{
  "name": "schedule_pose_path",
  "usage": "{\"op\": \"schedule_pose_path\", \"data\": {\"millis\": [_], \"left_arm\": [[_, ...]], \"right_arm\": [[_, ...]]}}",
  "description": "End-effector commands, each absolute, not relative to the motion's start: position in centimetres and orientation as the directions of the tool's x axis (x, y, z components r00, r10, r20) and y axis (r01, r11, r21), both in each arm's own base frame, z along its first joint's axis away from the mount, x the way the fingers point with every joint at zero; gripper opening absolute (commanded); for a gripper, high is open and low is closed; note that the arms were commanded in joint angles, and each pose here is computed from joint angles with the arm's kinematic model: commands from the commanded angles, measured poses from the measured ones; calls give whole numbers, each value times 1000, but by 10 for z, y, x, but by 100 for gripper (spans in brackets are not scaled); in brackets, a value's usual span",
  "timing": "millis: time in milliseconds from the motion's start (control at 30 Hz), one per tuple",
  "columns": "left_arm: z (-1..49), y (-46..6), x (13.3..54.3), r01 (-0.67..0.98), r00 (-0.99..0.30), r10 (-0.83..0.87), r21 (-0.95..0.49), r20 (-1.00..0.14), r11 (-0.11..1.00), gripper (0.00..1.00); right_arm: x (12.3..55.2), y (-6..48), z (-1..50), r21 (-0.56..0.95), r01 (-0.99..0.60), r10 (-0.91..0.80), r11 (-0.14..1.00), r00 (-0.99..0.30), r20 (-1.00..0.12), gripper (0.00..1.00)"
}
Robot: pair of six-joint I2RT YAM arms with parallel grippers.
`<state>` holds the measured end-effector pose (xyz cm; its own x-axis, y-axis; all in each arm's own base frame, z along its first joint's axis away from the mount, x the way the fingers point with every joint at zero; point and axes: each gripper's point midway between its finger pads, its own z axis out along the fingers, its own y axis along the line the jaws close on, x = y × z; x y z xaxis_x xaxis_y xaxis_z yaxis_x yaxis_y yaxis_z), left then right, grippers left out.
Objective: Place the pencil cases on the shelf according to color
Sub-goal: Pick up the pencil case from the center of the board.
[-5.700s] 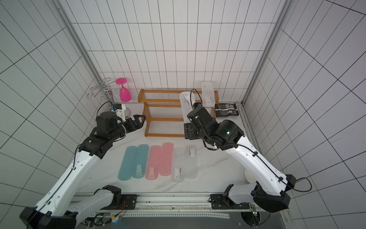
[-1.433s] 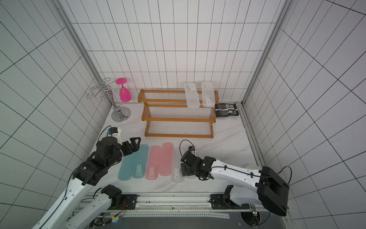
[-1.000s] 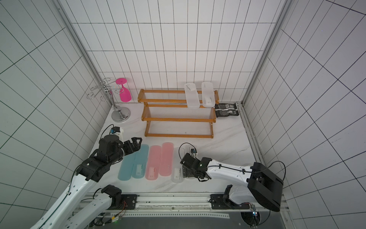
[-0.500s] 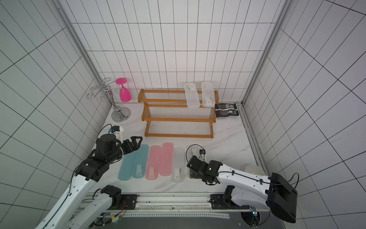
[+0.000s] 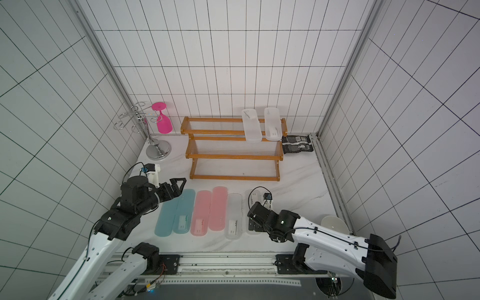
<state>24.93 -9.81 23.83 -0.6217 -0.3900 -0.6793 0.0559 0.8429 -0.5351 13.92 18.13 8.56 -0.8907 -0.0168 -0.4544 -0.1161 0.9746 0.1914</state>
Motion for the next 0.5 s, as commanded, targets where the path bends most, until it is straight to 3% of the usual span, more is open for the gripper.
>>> {"op": "schedule_pose_path", "data": {"millis": [0,467], "left_arm": [[243,-93,251,54,-617,-374,-511,-692,858,99],[241,-83,251,20,-590,-396,-504,-703,864,99]], "right_arm": [[146,178,99,174,-76,17,982,-877,-481,99],[137,209,67,171,-147,-72,974,-920,-384,99]]}}
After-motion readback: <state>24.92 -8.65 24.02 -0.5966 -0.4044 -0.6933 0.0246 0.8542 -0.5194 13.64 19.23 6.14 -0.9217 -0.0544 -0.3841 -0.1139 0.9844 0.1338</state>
